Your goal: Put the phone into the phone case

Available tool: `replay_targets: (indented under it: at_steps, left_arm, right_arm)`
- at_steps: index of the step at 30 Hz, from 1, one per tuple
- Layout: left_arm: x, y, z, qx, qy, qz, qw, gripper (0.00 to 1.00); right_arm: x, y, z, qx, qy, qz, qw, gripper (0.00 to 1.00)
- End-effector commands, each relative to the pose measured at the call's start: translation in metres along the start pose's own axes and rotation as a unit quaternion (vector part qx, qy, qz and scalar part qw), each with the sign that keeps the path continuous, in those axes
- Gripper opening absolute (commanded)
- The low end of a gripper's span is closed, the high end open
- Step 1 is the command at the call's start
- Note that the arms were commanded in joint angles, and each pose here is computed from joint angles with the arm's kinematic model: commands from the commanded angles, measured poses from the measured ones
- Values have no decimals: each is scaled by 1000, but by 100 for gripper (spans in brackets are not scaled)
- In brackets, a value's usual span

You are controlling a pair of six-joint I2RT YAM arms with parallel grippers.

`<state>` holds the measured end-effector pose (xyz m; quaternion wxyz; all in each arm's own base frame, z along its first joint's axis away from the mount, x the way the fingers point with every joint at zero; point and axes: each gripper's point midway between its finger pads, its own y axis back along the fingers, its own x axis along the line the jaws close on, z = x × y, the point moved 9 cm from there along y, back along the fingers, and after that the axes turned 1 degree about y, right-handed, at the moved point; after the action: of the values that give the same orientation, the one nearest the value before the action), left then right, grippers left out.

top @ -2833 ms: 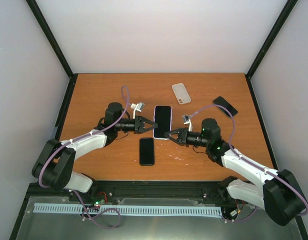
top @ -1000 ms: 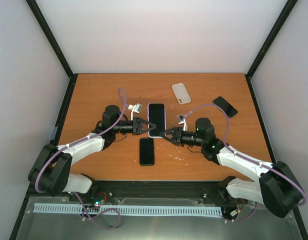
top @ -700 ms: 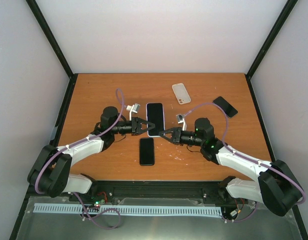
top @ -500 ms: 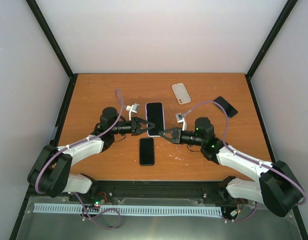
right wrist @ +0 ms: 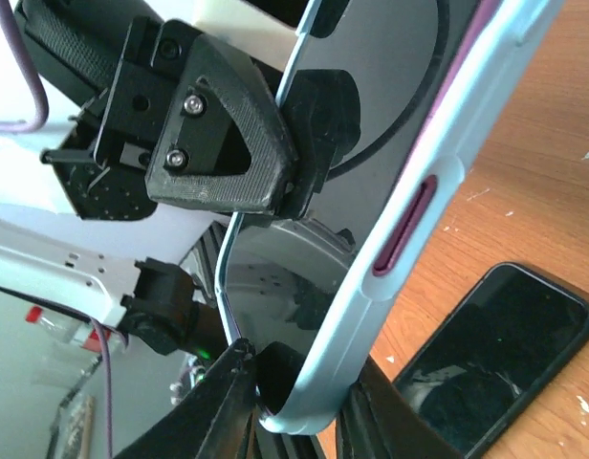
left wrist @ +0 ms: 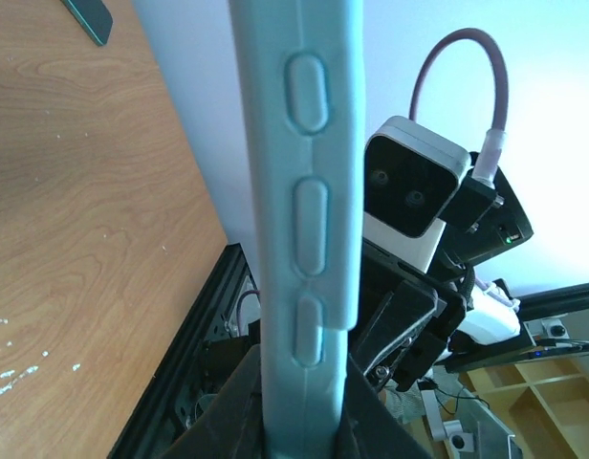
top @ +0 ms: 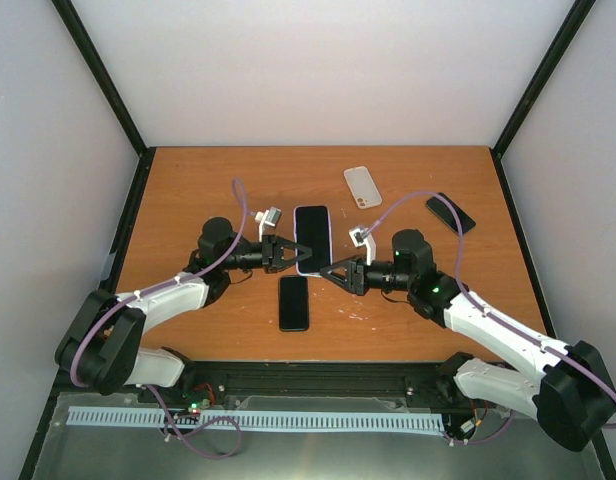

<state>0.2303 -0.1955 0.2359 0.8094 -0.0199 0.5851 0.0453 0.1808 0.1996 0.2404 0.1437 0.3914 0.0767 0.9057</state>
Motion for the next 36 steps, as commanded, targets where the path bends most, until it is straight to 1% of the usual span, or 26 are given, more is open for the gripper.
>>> replay_targets:
  at_steps: [1, 2, 4, 5, 7, 9, 11, 15, 17, 21, 23, 27, 29, 32, 36]
  left_arm:
    - [-22, 3, 10, -35, -8, -24, 999, 0]
    - [-21, 3, 10, -36, -7, -23, 999, 0]
    - [-21, 4, 10, -36, -9, -22, 999, 0]
    - [-20, 4, 9, -36, -10, -19, 999, 0]
    - [-19, 4, 9, -35, -15, -14, 999, 0]
    - [-18, 4, 9, -31, -26, -8, 999, 0]
    - [-19, 3, 9, -21, -50, -5, 999, 0]
    - [-20, 5, 4, 4, -108, 9, 994, 0]
    - [-24, 7, 0, 14, -133, 11, 991, 1]
    - [-31, 12, -10, 40, -173, 7, 984, 1]
    - [-35, 13, -15, 54, -188, 1, 981, 1]
    - [-42, 16, -24, 79, -212, -20, 974, 2]
    - [-46, 16, -29, 92, -223, -33, 970, 3]
    - [-50, 16, -33, 110, -235, -48, 965, 4]
    - [-57, 14, -38, 123, -256, -65, 957, 4]
  right_arm:
    - [1, 3, -28, 94, 49, -16, 994, 24]
    - [2, 5, -28, 99, 51, -26, 993, 26]
    - [4, 10, -27, 103, 57, -41, 992, 36]
    - [8, 13, -24, 100, 62, -44, 992, 42]
    - [15, 19, -19, 86, 68, -51, 993, 50]
    - [22, 24, -9, 61, 63, -61, 994, 57]
    - [30, 29, 2, 29, 50, -73, 996, 62]
    - [41, 42, 22, -46, -8, -102, 994, 72]
    - [43, 44, 28, -74, -36, -105, 991, 78]
    - [44, 42, 34, -96, -76, -99, 988, 80]
    - [44, 40, 38, -100, -82, -97, 987, 81]
    - [51, 34, 47, -93, -61, -63, 992, 81]
    - [57, 30, 52, -82, -49, -36, 995, 80]
    - [66, 27, 58, -83, -34, 11, 996, 80]
    - [65, 21, 64, -73, -31, 6, 997, 79]
